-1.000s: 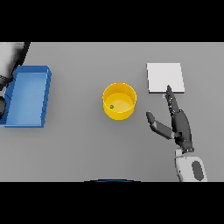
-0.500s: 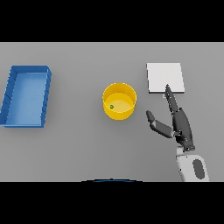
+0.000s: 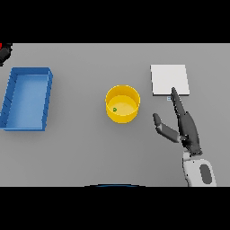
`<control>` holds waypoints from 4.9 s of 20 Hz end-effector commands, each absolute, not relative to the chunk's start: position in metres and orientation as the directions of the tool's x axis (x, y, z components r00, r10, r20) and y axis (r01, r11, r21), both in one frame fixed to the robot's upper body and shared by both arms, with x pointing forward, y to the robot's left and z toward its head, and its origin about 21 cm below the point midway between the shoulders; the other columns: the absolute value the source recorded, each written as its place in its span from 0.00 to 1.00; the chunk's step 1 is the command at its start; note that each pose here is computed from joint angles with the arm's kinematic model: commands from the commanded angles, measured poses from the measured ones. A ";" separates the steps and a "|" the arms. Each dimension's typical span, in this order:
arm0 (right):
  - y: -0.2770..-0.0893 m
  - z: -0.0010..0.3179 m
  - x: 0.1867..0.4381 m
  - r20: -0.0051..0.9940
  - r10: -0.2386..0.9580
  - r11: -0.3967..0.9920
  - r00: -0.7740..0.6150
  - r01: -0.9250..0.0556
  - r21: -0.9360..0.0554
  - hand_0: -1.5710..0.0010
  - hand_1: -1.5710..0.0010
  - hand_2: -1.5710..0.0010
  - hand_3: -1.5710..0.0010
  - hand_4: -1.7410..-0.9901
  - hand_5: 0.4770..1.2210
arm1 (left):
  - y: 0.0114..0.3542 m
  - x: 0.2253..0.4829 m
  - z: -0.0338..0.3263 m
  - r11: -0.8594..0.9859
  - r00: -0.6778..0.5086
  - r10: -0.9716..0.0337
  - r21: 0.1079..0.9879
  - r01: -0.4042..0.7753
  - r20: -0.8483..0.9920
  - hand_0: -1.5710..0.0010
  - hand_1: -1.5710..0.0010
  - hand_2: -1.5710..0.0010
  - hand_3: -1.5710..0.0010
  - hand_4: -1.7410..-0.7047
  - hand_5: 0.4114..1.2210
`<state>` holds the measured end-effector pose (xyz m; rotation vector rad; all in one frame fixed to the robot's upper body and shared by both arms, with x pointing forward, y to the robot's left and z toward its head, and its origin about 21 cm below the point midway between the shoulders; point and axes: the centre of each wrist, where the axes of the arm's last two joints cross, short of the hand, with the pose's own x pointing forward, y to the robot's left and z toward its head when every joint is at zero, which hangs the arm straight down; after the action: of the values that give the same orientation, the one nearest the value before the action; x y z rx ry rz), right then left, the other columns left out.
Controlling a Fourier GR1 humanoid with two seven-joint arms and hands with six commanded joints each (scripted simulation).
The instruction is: Pick up the red beaker and tilt it to pour out 1 green nut into yellow bowl. Pick up the yellow bowl and place it on the metallic measuring scale.
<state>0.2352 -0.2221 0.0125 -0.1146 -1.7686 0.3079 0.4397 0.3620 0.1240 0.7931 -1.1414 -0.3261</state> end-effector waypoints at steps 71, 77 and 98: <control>-0.127 0.046 0.362 0.149 0.624 -0.342 -0.767 -0.440 -0.830 0.19 0.19 0.24 0.35 0.14 0.91 | 0.342 0.363 0.106 0.758 0.358 -0.624 0.650 0.057 0.695 1.00 1.00 1.00 1.00 0.92 0.37; -0.124 0.056 0.362 0.143 0.636 -0.340 -0.759 -0.442 -0.830 0.05 0.05 0.13 0.24 0.04 0.98 | 0.347 0.363 0.104 0.765 0.355 -0.618 0.641 0.065 0.701 1.00 1.00 1.00 1.00 0.92 0.36; -0.184 0.138 0.380 0.005 0.812 -0.219 -0.583 -0.313 -0.924 0.01 0.00 0.02 0.26 0.00 1.00 | 0.342 0.365 0.113 0.789 0.367 -0.584 0.612 0.048 0.724 1.00 1.00 1.00 1.00 0.87 0.40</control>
<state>0.3805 -0.1845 0.1375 -0.6469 -1.2620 1.8846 0.3653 0.3418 0.1136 0.5500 -1.1323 -0.4328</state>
